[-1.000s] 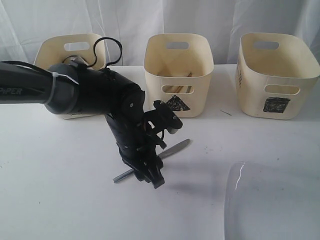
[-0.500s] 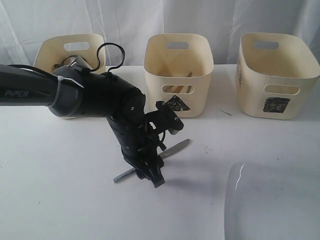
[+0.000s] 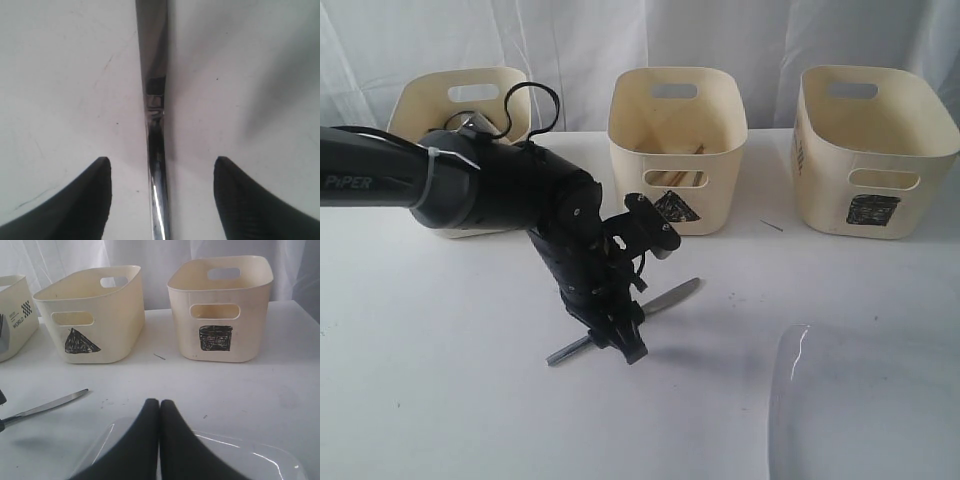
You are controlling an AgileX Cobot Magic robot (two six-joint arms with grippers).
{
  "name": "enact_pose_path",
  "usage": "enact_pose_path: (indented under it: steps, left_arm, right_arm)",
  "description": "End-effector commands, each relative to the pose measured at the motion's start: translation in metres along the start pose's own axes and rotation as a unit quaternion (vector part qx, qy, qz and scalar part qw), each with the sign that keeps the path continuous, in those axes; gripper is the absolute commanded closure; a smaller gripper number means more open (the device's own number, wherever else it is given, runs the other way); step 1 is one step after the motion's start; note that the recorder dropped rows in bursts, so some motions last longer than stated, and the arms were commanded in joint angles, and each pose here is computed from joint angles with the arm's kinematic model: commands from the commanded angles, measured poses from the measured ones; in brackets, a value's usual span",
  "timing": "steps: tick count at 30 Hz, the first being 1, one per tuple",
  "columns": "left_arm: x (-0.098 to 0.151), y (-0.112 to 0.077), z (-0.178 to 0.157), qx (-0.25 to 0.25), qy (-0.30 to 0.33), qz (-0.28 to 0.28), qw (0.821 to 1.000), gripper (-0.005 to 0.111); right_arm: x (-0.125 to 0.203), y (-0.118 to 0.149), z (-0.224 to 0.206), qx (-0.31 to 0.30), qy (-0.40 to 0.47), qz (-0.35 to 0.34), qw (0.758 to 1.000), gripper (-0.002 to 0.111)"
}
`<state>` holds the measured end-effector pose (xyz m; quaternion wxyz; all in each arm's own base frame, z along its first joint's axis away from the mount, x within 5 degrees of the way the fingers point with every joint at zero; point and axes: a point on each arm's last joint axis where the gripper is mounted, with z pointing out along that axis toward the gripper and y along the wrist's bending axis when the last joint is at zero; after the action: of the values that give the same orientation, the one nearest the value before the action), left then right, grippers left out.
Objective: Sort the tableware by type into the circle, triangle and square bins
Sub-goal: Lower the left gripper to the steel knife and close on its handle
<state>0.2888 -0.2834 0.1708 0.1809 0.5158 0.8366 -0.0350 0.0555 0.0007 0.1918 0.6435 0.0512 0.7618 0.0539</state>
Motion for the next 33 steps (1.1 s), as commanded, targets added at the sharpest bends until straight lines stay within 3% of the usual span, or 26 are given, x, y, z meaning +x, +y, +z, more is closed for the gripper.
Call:
enact_pose_path:
  steps: [1,14,26,29,33]
  left_arm:
    - [0.004,-0.001,0.006,0.009,0.012,-0.010,1.000,0.044]
    - [0.010,0.012,0.012,0.006,0.019,-0.031,0.999,0.045]
    - [0.015,0.007,0.031,0.033,0.035,-0.059,0.997,0.047]
    - [0.015,0.007,0.032,0.033,0.035,-0.059,0.997,0.059]
    - [0.015,0.008,0.030,0.027,0.036,-0.051,0.998,0.090]
  right_arm:
    - [0.001,0.000,0.000,0.001,-0.004,0.001,1.000,0.108]
    - [0.001,0.000,0.000,0.001,-0.004,0.001,1.000,0.108]
    - [0.001,0.000,0.000,0.001,-0.004,0.001,1.000,0.108]
    - [0.001,0.000,0.000,0.001,-0.004,0.001,1.000,0.108]
    - [0.001,0.000,0.000,0.001,-0.004,0.001,1.000,0.108]
